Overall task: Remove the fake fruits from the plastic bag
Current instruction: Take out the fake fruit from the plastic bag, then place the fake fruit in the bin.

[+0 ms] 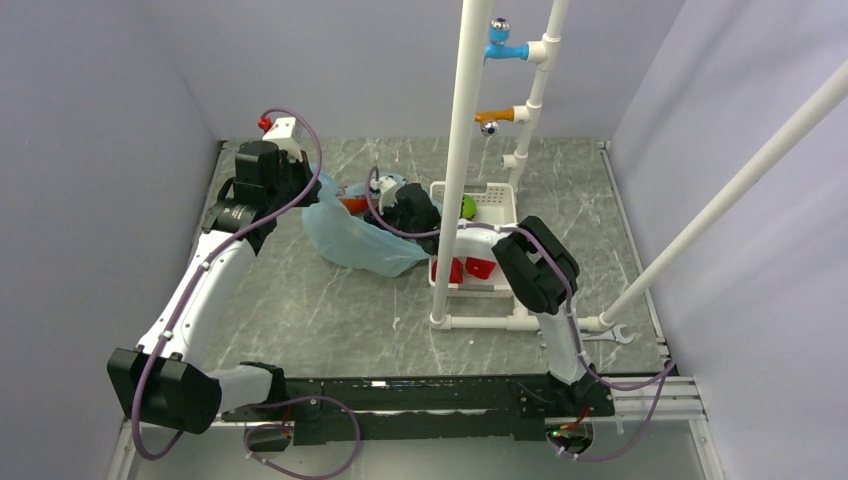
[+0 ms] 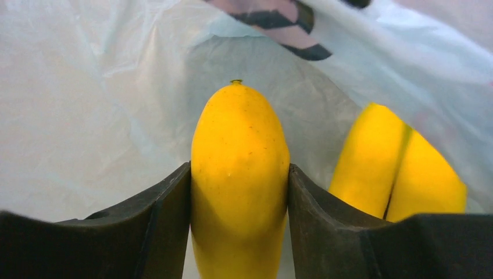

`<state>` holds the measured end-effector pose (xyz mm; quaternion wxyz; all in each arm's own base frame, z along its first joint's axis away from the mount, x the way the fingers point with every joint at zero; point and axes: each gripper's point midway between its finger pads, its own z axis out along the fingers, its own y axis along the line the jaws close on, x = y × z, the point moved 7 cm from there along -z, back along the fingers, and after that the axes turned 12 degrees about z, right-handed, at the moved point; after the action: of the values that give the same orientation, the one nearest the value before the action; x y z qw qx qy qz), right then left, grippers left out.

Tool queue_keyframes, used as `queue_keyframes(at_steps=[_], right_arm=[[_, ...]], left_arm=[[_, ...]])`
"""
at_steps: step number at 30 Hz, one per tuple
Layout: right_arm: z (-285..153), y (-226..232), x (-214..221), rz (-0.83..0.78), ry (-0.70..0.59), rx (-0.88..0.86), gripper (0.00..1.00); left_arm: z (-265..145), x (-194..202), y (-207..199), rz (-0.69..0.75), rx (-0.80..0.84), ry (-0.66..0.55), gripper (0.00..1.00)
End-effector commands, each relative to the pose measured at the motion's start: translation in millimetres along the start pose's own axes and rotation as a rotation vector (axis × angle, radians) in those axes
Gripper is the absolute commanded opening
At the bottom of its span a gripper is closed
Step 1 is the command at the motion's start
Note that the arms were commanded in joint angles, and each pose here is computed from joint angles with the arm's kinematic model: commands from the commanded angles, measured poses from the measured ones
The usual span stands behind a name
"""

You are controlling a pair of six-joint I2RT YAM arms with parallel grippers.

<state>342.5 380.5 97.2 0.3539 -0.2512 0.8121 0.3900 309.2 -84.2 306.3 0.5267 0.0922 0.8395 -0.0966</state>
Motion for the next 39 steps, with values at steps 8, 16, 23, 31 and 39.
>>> queue_keyframes(at_steps=[8, 16, 23, 31, 39], right_arm=[[-65, 38, -70, 0.087, -0.169, -0.18, 0.36], [-96, 60, -104, 0.08, -0.251, -0.207, 0.31], [-148, 56, -127, 0.134, -0.378, -0.18, 0.3], [-231, 15, -109, 0.135, -0.521, 0.192, 0.3], [-261, -45, -46, 0.189, -0.407, 0.586, 0.32]], left_arm=[[-9, -22, -2, 0.012, 0.015, -0.076, 0.0], [-12, -23, -3, 0.014, 0.024, -0.089, 0.0], [-12, -24, -3, 0.01, 0.026, -0.095, 0.0], [-14, -24, -2, 0.011, 0.017, -0.098, 0.0], [-13, -25, -5, 0.003, 0.042, -0.087, 0.0]])
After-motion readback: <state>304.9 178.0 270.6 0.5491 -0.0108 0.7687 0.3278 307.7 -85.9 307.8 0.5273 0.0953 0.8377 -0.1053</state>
